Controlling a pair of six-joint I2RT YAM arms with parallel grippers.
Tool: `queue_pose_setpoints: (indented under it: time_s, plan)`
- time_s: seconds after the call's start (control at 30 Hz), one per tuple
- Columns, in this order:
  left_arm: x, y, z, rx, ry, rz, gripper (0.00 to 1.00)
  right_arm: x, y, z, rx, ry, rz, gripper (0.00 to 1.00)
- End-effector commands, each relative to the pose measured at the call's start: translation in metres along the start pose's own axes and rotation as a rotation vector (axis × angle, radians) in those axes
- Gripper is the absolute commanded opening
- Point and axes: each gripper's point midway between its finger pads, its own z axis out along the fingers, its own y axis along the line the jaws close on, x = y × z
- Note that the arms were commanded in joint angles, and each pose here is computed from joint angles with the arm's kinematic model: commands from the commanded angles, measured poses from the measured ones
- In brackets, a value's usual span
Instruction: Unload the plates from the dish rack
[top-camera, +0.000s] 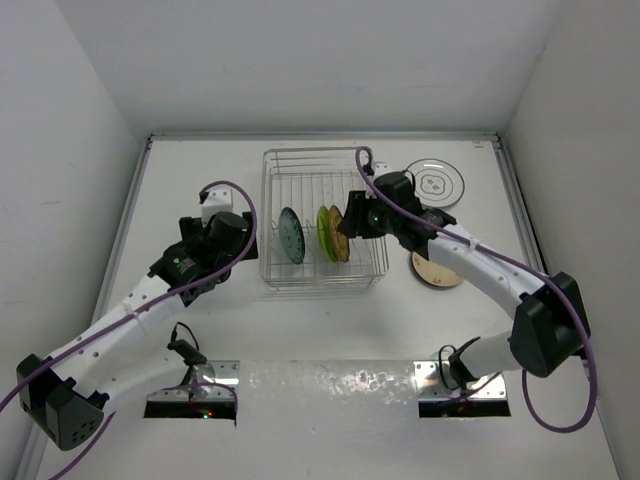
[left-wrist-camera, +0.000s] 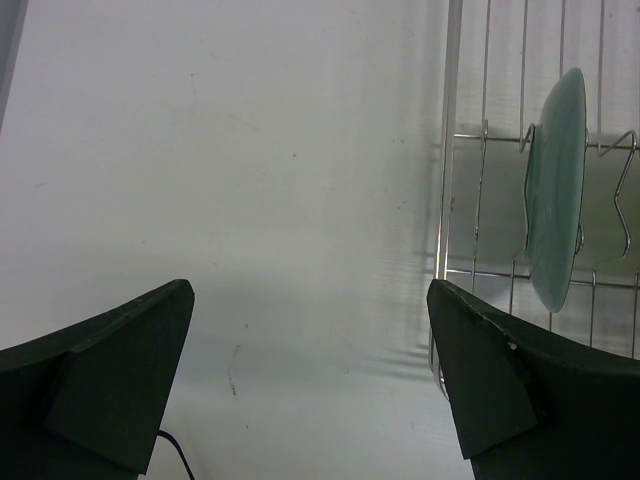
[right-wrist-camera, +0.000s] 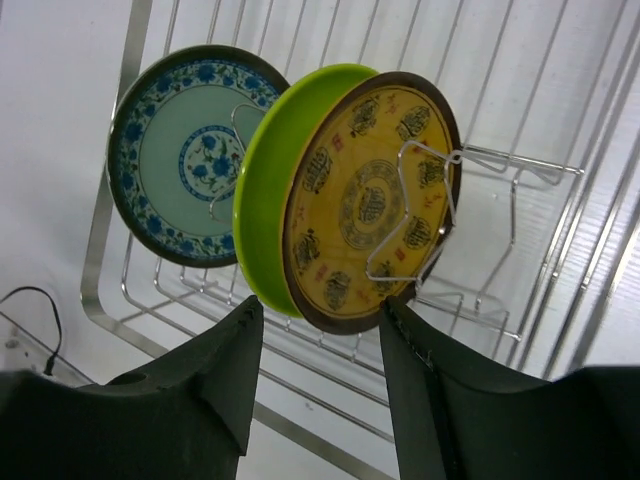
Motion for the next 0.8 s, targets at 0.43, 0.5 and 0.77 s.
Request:
queue_pose_setpoints:
  time_s: [0.43, 0.5, 0.77]
  plan:
    - [-0.011, 0.002, -0.002, 0.000, -0.039, -0.035, 1.00, -0.020, 0.019, 0.048, 0.063, -0.026, 0.001, 0.32]
    - [-0.012, 0.002, -0.002, 0.003, -0.040, -0.036, 1.00, -0.018, 0.019, 0.051, 0.061, -0.023, 0.005, 0.27]
    - [-0.013, 0.002, -0.004, 0.007, -0.045, -0.040, 1.00, -0.019, 0.022, 0.051, 0.057, -0.031, 0.040, 0.16]
